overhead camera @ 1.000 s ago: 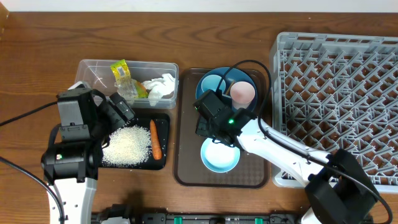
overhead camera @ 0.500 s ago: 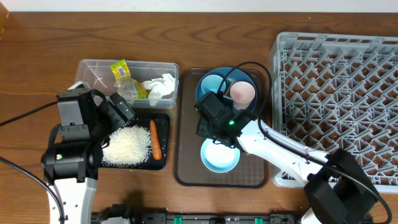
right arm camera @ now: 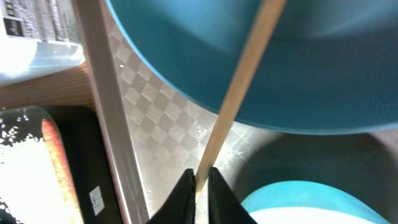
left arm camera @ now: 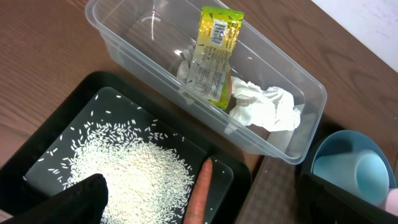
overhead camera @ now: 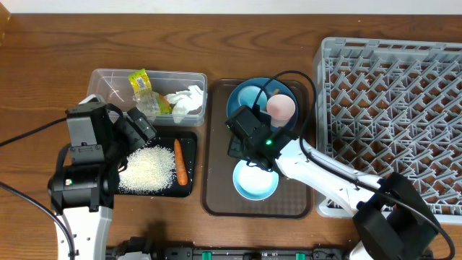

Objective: Sort waste into correct bins and load items into the dishwasher rack
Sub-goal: 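Lower right gripper onto the second wooden chopstick and grasp it, then lift the chopstick upright with right gripper and carry it to the rack, then insert the chopstick into the rack slot and open the right gripper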

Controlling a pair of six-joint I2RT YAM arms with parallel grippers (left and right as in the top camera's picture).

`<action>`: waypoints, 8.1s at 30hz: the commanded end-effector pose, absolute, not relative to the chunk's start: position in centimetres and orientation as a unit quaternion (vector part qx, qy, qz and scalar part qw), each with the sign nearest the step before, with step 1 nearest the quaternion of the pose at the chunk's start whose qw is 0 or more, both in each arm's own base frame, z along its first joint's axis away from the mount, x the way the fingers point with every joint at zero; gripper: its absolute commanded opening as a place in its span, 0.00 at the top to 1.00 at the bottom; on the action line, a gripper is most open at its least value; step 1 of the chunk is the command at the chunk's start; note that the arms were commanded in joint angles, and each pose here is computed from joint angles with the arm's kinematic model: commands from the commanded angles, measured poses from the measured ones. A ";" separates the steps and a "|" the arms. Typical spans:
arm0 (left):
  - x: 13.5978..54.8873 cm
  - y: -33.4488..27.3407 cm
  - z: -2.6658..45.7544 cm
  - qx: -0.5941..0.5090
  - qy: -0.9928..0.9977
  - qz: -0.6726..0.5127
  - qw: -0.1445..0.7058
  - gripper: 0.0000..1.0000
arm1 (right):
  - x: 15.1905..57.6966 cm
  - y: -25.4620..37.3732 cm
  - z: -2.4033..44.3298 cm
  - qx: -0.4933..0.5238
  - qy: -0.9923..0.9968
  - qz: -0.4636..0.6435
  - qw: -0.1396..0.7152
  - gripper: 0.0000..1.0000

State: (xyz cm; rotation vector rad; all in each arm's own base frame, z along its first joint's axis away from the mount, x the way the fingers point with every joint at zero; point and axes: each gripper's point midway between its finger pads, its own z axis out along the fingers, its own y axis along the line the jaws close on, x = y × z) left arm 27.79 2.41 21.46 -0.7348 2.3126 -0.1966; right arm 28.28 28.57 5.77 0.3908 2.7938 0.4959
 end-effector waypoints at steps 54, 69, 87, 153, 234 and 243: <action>28.0 2.7 22.3 -0.279 0.889 -0.071 0.357 0.01 | 29.1 30.1 7.3 0.292 0.918 0.238 0.125 0.50; 28.0 2.7 22.3 -0.279 0.889 -0.071 0.357 0.01 | 28.1 31.0 5.3 0.285 0.926 0.227 0.099 0.60; 28.0 2.7 22.3 -0.279 0.889 -0.071 0.357 0.01 | 27.6 31.4 5.3 0.275 0.929 0.234 0.082 0.89; 28.0 2.7 22.3 -0.279 0.889 -0.071 0.357 0.01 | 22.4 5.6 15.1 0.030 0.987 -0.059 0.148 0.99; 28.0 2.7 22.3 -0.279 0.889 -0.071 0.356 0.01 | 24.1 4.5 8.4 0.022 0.992 -0.051 0.113 0.85; 28.0 2.7 22.3 -0.279 0.889 -0.071 0.356 0.01 | 24.2 4.5 8.4 0.022 0.992 -0.051 0.113 0.67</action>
